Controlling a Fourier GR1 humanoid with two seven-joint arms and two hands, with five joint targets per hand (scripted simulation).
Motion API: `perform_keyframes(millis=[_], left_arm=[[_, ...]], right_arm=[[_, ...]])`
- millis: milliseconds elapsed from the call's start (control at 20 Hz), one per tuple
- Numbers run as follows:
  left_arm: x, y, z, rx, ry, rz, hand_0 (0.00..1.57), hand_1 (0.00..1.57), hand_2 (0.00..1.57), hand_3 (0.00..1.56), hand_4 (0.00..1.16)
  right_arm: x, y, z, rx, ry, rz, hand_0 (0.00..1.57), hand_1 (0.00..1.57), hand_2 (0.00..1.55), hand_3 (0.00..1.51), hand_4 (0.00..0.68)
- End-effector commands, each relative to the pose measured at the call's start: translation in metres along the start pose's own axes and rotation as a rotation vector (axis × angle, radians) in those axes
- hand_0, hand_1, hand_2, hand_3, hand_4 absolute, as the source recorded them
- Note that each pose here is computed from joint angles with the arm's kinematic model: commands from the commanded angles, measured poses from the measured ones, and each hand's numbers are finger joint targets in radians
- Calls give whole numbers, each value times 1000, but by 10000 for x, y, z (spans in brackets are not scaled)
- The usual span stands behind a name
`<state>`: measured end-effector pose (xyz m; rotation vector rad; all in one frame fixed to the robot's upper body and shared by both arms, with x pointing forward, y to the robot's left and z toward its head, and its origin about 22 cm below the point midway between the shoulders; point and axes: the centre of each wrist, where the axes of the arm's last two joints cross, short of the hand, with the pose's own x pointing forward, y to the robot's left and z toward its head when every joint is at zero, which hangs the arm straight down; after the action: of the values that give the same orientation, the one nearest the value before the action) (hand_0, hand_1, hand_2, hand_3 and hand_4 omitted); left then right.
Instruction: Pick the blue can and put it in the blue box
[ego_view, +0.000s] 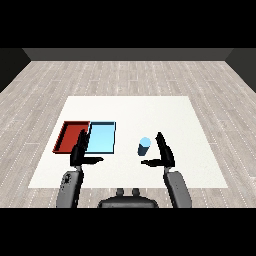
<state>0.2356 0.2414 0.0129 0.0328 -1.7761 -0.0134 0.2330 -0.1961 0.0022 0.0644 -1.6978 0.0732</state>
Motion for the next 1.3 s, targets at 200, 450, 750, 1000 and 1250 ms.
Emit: perform_keyframes(millis=[200, 450, 750, 1000, 1250], left_arm=[[-165, 14, 97, 28, -140, 22, 0, 0, 0, 0, 0], [-174, 57, 101, 25, -149, 1, 0, 0, 0, 0, 0], [-145, -62, -38, 21, -145, 14, 0, 0, 0, 0, 0], [-255, -202, 102, 43, -160, 0, 0, 0, 0, 0, 0], [-261, 195, 323, 34, -147, 5, 0, 0, 0, 0, 0]], right_arm=[[-159, 210, -39, 75, -134, -59, 0, 0, 0, 0, 0], [-184, 315, 97, 60, -136, -62, 0, 0, 0, 0, 0], [-83, 74, -57, 58, -149, -73, 0, 0, 0, 0, 0], [-243, 151, -40, 41, -107, -62, 0, 0, 0, 0, 0], [-185, 104, -276, 32, -86, -105, 0, 0, 0, 0, 0]])
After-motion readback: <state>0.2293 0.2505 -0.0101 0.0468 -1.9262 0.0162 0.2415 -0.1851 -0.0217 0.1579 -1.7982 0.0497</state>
